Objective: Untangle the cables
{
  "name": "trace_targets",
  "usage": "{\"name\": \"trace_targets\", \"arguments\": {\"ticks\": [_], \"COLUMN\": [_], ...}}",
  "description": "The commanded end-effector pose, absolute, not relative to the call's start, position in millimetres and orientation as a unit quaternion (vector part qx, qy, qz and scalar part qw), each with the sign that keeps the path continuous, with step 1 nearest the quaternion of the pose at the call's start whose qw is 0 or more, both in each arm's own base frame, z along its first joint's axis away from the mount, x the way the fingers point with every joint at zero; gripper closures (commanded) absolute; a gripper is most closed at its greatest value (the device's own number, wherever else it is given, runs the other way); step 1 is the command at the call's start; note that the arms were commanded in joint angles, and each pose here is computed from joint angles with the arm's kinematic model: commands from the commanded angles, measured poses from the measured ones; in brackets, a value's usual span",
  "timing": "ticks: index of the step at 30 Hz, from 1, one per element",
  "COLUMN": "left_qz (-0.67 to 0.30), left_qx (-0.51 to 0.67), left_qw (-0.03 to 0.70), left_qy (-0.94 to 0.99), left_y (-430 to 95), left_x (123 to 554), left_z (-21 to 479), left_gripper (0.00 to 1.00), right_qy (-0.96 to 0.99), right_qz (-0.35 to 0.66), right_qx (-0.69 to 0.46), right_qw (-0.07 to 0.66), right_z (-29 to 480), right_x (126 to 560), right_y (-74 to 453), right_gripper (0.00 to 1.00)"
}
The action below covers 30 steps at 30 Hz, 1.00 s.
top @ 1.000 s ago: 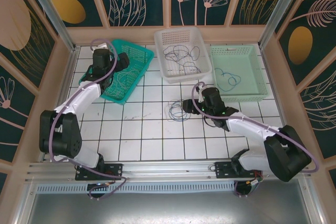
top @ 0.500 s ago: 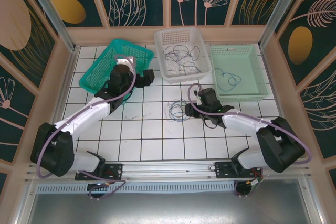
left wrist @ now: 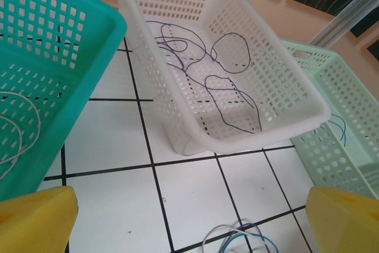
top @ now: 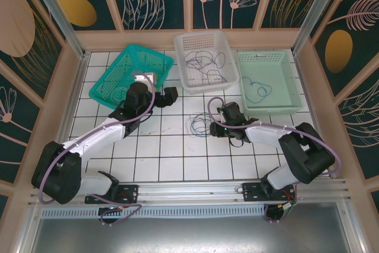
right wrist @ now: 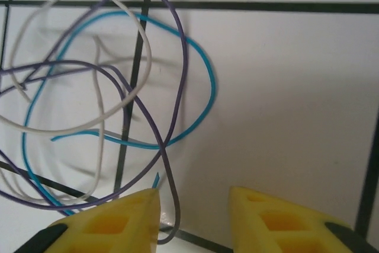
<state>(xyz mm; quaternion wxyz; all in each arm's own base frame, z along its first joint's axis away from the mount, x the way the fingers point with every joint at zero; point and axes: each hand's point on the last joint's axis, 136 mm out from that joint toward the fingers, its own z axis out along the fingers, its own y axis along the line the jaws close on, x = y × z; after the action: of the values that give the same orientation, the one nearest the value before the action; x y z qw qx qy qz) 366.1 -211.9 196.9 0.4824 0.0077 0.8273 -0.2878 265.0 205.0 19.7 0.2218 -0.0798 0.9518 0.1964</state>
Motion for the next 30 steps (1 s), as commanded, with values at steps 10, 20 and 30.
{"name": "trace_targets", "arguments": {"ticks": [10, 20, 30], "left_qz": [-0.316, -0.351, -0.388], "left_qx": [0.01, 0.059, 0.125], "left_qw": [0.495, 0.485, 0.481], "left_qy": [0.809, 0.799, 0.776], "left_y": [-216.2, -248.4, -279.8], "left_x": [358.7, 348.6, 332.4], "left_z": [209.2, 210.5, 223.4], "left_gripper": [0.02, 0.03, 0.08], "right_qy": [0.923, 0.861, 0.797], "right_qz": [0.221, 0.3, 0.335], "right_qx": [-0.102, -0.172, -0.216], "right_qw": [0.299, 0.373, 0.454], "right_z": [74.7, 164.0, 243.6], "right_x": [270.6, 259.6, 247.5], "right_y": [213.1, 231.3, 231.9], "right_gripper": [1.0, 1.0, 1.0]}}
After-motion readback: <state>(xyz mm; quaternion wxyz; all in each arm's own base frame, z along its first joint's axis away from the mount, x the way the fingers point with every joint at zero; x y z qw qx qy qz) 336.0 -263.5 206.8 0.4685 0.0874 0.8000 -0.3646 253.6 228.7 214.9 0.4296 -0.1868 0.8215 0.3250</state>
